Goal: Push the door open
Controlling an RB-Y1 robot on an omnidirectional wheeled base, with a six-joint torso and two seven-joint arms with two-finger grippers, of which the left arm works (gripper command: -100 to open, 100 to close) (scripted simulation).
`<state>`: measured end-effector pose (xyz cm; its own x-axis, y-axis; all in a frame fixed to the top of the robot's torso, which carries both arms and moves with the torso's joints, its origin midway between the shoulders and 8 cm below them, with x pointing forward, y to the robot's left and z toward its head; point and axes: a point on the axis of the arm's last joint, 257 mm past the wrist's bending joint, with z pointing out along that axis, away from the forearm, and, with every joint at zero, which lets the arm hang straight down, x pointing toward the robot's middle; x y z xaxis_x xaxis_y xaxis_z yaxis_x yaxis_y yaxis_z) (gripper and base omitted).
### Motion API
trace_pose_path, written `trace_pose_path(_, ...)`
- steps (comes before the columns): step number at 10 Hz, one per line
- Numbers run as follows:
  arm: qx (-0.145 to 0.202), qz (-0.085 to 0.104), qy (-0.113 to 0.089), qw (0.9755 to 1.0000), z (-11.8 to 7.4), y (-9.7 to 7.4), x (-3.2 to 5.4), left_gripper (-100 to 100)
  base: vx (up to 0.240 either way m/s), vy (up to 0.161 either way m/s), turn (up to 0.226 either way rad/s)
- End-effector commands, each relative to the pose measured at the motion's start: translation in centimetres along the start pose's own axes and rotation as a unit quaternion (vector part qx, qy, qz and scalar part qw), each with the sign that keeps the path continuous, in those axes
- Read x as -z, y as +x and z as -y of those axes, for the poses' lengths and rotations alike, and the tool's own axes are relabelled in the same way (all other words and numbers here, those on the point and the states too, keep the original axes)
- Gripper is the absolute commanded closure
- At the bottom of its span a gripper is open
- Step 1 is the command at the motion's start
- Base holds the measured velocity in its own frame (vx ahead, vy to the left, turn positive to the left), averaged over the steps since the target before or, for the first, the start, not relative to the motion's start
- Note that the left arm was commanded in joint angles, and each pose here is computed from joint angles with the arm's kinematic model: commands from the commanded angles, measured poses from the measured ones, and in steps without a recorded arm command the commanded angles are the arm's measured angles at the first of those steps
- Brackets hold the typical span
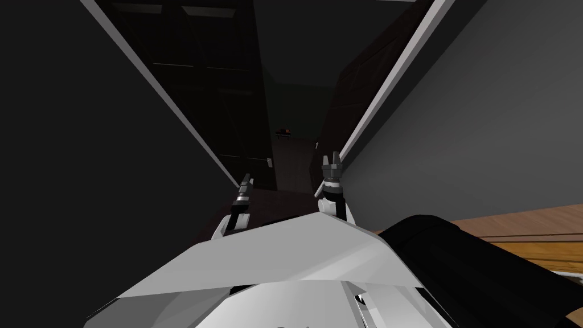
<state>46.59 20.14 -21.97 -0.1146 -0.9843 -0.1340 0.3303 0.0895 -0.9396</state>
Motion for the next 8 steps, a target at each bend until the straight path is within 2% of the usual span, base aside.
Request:
trace_pose_path(1,0.003,-0.006,-0.012,0.9999,-1.4,0.4,0.16,-100,0.089,0.011,0.001)
trace_pose_path(8,0.019,-0.027,-0.053,0.9981,-6.2,2.4,0.7,-100,0.082,0.016,0.002)
